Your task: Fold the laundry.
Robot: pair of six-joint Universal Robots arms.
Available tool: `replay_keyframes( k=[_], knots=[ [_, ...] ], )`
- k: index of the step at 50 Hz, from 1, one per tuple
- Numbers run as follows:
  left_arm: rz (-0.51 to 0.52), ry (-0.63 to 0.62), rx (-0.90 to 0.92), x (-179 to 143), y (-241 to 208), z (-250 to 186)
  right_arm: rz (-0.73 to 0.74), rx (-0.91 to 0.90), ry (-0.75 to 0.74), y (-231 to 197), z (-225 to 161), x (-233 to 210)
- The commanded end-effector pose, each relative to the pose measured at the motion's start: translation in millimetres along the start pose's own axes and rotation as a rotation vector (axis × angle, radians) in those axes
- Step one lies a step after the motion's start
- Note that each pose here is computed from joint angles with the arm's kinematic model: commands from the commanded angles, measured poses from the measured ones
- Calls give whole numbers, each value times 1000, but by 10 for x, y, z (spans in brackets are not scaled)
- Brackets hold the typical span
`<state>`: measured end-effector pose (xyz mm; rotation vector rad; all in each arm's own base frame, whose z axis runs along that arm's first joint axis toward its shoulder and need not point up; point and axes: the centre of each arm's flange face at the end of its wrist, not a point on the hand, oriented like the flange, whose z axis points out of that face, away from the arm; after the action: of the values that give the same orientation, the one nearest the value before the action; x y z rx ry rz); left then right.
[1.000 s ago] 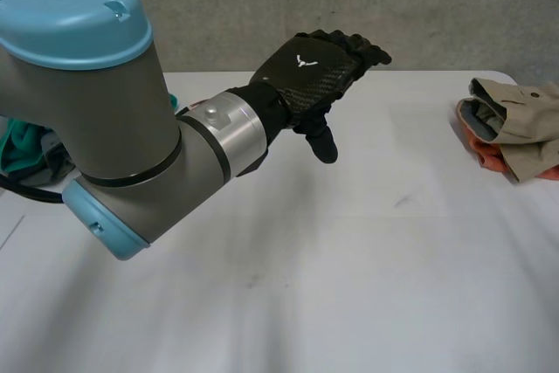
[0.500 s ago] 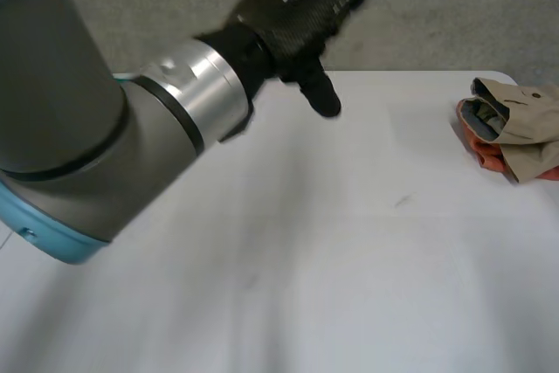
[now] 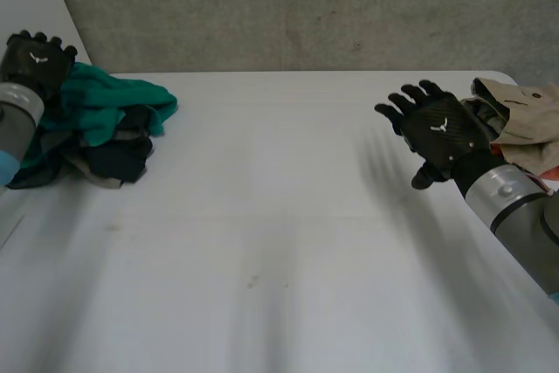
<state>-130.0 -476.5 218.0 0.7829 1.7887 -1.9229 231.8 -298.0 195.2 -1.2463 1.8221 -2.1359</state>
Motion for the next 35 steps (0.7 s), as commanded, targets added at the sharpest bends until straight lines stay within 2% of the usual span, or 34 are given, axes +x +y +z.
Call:
replay_keyframes(
  k=[1, 7, 13, 15, 16, 17, 18, 22, 23, 26, 30, 34, 35],
  knots=[
    [30, -54, 99, 51, 514, 427, 25, -58, -10, 152, -100, -66],
    [37, -95, 126, 16, 747, 648, 38, -88, -26, 222, -168, -140],
    [3, -78, 149, 175, 551, 610, 40, -103, -9, 271, -180, -81],
    [-18, -90, 173, 148, 328, 564, 40, -107, 1, 289, -178, -44],
    [-59, -126, 217, 37, -33, 466, 40, -106, 6, 288, -174, -28],
    [-68, -135, 226, 8, -102, 441, 39, -103, 12, 280, -167, -9],
    [-112, -148, 265, -62, -373, 314, 36, -99, 14, 269, -165, -1],
    [-217, -127, 386, -102, -998, -37, 30, -83, 37, 214, -137, 65],
    [-267, -103, 446, -100, -1299, -231, 29, -83, 45, 208, -133, 79],
    [-335, -65, 510, -88, -1646, -514, 21, -83, 85, 174, -107, 158],
    [-432, 23, 571, 57, -2018, -925, 12, -91, 133, 147, -87, 230],
    [-561, 200, 607, 506, -2332, -1359, 5, -89, 159, 108, -94, 275],
    [-614, 279, 609, 704, -2418, -1529, 5, -89, 159, 106, -97, 274]
  ],
)
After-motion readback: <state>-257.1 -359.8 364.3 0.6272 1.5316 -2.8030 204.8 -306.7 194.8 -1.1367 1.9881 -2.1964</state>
